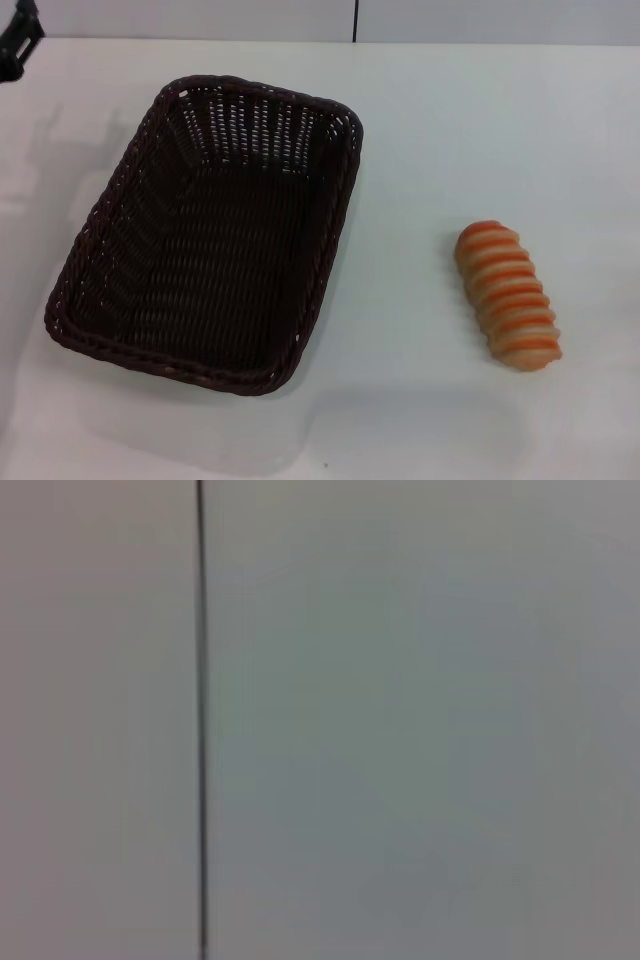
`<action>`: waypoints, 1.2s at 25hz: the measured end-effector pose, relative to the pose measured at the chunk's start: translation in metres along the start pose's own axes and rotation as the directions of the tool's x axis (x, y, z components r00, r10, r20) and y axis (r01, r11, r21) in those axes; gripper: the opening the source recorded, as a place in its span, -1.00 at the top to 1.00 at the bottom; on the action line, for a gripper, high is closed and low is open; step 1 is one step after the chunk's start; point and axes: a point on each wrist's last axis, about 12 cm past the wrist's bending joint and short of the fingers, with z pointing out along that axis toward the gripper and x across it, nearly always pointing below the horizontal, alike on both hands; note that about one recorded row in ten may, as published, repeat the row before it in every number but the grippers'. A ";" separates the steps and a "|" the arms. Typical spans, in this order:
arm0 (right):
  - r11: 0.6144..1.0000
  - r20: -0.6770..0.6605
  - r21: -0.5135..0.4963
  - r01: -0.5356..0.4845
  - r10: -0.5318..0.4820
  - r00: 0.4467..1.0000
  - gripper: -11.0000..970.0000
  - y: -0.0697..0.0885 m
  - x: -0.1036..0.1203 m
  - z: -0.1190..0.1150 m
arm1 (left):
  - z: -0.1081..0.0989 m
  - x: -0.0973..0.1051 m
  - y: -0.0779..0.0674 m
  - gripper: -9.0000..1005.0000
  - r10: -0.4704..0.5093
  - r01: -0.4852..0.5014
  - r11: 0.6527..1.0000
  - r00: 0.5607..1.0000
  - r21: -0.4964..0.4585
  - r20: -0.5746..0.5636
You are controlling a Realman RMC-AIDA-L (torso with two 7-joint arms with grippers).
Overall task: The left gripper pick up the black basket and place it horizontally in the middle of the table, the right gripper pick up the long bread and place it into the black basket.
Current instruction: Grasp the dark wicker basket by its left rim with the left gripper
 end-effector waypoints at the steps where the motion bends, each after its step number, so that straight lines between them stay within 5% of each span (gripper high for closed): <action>1: 1.000 0.000 0.000 0.000 0.000 1.000 -0.73 0.000 0.000 0.000 | 0.000 0.000 0.000 -0.53 0.000 0.000 1.000 1.000 0.000 0.000; 7: 1.000 0.001 -0.001 0.001 -0.001 1.000 -0.73 0.000 0.000 0.000 | 0.011 -0.037 -0.014 -0.50 0.080 -0.057 0.989 0.982 0.138 -0.169; 10: 1.000 -0.005 -0.002 0.000 0.000 1.000 -0.73 0.001 0.001 0.002 | 0.010 -0.070 -0.042 -0.43 0.176 -0.113 0.975 0.920 0.192 -0.350; 12: 1.000 -0.006 -0.003 0.000 0.000 1.000 -0.73 0.001 0.001 0.002 | 0.009 -0.072 -0.046 -0.38 0.194 -0.124 0.972 0.902 0.200 -0.384; 15: 1.000 -0.006 -0.005 -0.001 0.000 1.000 -0.72 0.001 0.001 0.003 | 0.011 -0.083 -0.067 -0.31 0.275 -0.166 0.957 0.788 0.240 -0.551; 18: 1.000 -0.005 -0.007 -0.002 0.002 1.000 -0.73 0.002 0.002 0.004 | 0.012 -0.084 -0.075 -0.24 0.316 -0.172 0.943 0.739 0.286 -0.595; 20: 1.000 -0.014 -0.007 -0.001 0.001 1.000 -0.73 0.003 0.003 0.005 | 0.014 -0.084 -0.084 -0.61 0.349 -0.167 0.928 0.702 0.333 -0.621; 30: 1.000 -0.036 -0.006 0.006 -0.006 0.999 -0.73 0.002 0.005 0.005 | 0.023 -0.066 -0.087 -0.61 0.340 -0.121 0.932 0.624 0.342 -0.704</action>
